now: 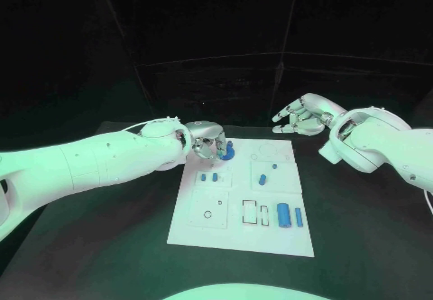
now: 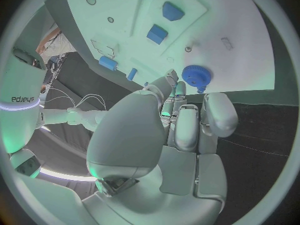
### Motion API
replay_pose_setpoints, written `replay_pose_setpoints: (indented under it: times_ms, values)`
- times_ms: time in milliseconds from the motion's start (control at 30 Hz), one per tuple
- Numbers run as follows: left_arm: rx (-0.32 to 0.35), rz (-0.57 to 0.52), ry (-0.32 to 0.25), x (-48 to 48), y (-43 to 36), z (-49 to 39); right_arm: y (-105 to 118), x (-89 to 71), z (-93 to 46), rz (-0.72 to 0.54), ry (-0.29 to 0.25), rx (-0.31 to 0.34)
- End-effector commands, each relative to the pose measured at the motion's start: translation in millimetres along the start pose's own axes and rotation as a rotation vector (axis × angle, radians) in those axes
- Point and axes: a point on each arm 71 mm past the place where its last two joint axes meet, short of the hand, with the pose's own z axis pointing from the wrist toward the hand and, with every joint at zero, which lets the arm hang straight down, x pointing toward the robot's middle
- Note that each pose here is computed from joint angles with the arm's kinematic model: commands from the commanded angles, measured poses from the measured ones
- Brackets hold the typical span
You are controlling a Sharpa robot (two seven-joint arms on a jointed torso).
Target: Assemble the parts on the task board
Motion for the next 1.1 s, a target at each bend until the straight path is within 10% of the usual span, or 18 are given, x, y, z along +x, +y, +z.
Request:
replay_pose_setpoints:
  times_ms: [33, 1100]
  values:
    - [-0.023, -0.020, 0.025, 0.3, 5.2, -3.6, 1.0, -1.7, -0.1, -0.003, -0.006, -0.008]
    - [-0.090, -0.048, 0.114, 16.3, 25.3, -7.0, 1.4, -1.3, -0.2, -0.002, -0.005, -0.008]
